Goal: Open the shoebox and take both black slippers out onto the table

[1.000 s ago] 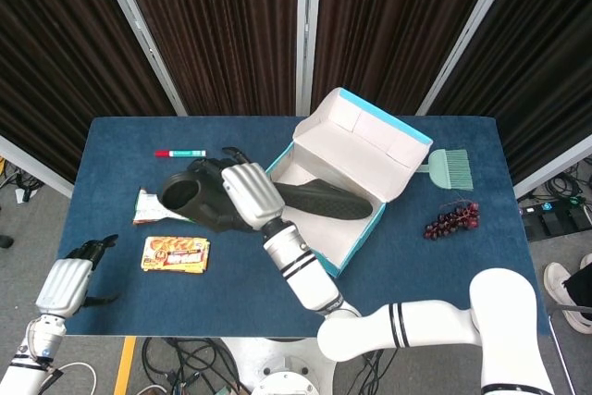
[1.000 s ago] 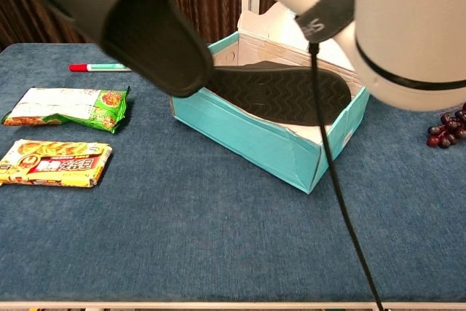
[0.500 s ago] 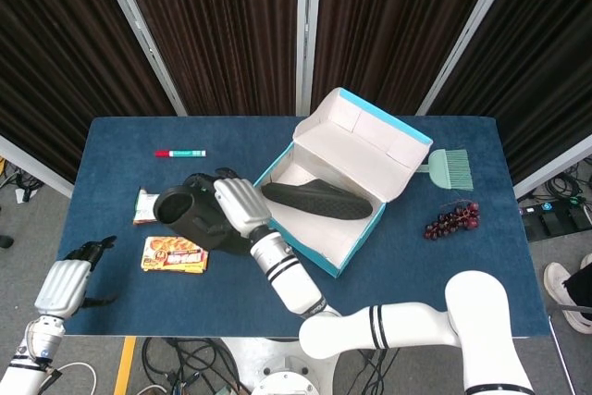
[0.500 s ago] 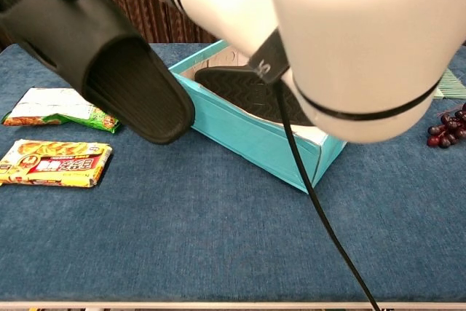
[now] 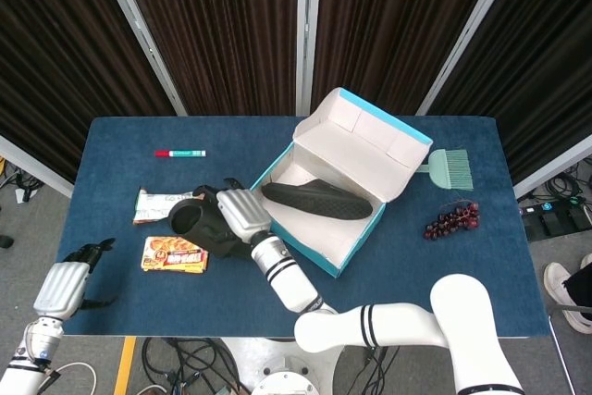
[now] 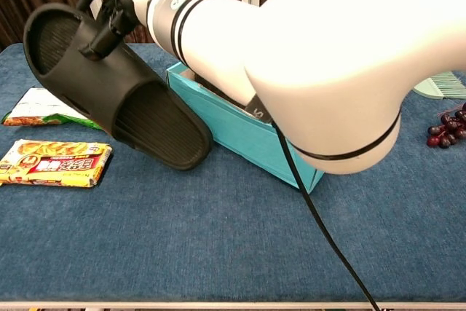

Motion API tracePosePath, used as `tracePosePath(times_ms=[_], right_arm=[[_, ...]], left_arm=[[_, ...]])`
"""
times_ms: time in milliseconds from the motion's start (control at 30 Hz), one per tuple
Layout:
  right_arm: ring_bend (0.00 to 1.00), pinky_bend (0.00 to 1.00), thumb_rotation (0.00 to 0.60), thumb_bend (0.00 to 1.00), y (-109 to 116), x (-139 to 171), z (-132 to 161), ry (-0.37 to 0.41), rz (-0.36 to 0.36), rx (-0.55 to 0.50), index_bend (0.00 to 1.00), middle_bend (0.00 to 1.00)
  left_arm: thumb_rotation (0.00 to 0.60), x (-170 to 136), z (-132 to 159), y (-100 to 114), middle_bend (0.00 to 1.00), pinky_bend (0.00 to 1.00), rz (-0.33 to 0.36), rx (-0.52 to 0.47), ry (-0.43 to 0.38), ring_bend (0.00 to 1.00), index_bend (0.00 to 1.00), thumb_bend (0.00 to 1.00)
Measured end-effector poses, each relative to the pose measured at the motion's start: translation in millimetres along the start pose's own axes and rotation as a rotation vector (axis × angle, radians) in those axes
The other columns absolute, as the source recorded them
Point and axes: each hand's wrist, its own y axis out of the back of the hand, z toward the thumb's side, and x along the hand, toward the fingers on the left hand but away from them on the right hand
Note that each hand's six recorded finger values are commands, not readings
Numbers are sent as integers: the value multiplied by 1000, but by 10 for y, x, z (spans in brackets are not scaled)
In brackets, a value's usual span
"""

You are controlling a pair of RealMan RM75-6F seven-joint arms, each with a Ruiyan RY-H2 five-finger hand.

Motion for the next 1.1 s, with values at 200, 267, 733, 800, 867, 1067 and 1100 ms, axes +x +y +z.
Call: tracePosePath(times_ms=[200, 267, 733, 800, 867, 1067, 1100], right_arm=[[0, 0, 600, 284, 69, -30, -60, -9, -10, 42, 0, 109], [0, 0, 600, 284, 131, -37, -73, -10, -41, 55, 0, 69], [0, 0, 600, 271, 605, 44, -206, -25, -173, 219, 0, 89], [0, 0, 600, 270, 702, 88, -277, -54, -183, 279, 0, 97], [0, 0, 600, 270, 781, 138, -384, -101, -179, 326, 0, 100], [0, 0, 600, 247, 938, 329, -841, -288, -118, 404, 0, 103], [0, 0, 600, 246, 948, 363, -914, -316, -106, 414, 0, 103]], left_arm=[[600, 11, 0, -11, 203, 306, -6, -2, 0, 171, 121, 0], [600, 10, 2, -20, 203, 306, -10, -2, -1, 171, 122, 0], [600, 34, 37, -16, 204, 306, -14, 6, -12, 171, 122, 0], [600, 37, 56, -21, 203, 306, -16, 5, -17, 171, 122, 0], [600, 37, 75, -25, 204, 306, -17, 2, -22, 171, 122, 0], [600, 42, 132, -31, 203, 308, -24, -19, -40, 171, 122, 0], [600, 44, 144, -28, 203, 309, -24, -20, -48, 171, 122, 0]])
